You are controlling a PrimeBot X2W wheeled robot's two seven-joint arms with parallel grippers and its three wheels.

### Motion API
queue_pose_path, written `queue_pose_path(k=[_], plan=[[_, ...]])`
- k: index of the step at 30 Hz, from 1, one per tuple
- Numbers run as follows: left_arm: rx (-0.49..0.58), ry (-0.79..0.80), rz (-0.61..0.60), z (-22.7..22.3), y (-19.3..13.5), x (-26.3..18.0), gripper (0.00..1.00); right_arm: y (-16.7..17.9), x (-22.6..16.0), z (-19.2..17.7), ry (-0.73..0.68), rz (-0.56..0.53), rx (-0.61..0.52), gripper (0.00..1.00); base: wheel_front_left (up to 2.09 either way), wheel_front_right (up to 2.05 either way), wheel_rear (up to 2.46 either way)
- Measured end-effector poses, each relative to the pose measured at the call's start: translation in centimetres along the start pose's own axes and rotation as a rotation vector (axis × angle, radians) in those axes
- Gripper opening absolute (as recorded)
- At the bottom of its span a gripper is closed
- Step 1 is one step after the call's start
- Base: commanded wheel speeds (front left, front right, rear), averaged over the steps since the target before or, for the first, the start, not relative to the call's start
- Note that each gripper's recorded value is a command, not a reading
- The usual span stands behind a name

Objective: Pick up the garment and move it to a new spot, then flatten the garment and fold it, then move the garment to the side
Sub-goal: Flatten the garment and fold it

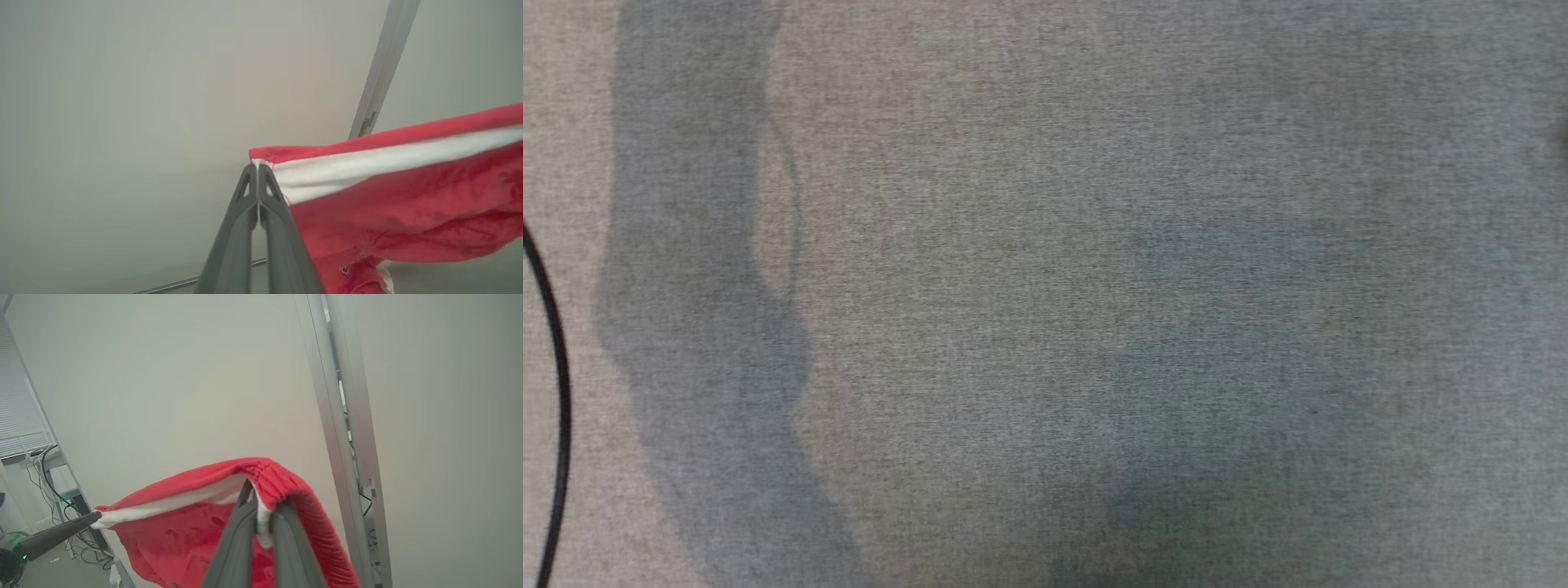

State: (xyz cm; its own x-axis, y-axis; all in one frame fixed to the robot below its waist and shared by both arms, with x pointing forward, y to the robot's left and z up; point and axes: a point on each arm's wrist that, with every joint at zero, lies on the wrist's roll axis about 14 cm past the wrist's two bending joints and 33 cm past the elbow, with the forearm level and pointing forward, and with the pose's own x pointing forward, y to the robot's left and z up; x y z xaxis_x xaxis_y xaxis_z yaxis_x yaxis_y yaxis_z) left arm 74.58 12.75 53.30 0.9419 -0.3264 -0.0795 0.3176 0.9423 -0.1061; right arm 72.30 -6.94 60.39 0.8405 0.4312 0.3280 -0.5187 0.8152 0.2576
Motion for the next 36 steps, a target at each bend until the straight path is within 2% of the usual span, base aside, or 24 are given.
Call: queue_pose_path(k=[4, 9, 22, 33, 36], plan=[[-0.029, 0.096, -0.046, -4.2, -1.7, -1.3, 0.00, 0.4, -2.1, -3.8, 0.091, 0.009, 0.016, 0.00, 0.00, 0.00, 0.00], [-0.087, 0.150, -0.085, -6.1, -2.8, -4.0, 0.00, 2.2, -5.5, -5.9, 0.178, 0.052, 0.054, 0.00, 0.00, 0.00, 0.00], [-0.234, 0.285, -0.120, -9.6, -4.4, -13.9, 0.00, 6.5, -14.8, -5.3, 0.289, 0.049, 0.221, 0.00, 0.00, 0.00, 0.00], [-0.313, 0.408, -0.183, -11.1, -9.3, -24.6, 0.00, 9.3, -24.2, -3.5, 0.392, 0.020, 0.241, 0.00, 0.00, 0.00, 0.00], [-0.329, 0.427, -0.178, -11.7, -10.3, -27.5, 0.00, 10.8, -26.7, -3.0, 0.397, 0.015, 0.299, 0.00, 0.00, 0.00, 0.00]])
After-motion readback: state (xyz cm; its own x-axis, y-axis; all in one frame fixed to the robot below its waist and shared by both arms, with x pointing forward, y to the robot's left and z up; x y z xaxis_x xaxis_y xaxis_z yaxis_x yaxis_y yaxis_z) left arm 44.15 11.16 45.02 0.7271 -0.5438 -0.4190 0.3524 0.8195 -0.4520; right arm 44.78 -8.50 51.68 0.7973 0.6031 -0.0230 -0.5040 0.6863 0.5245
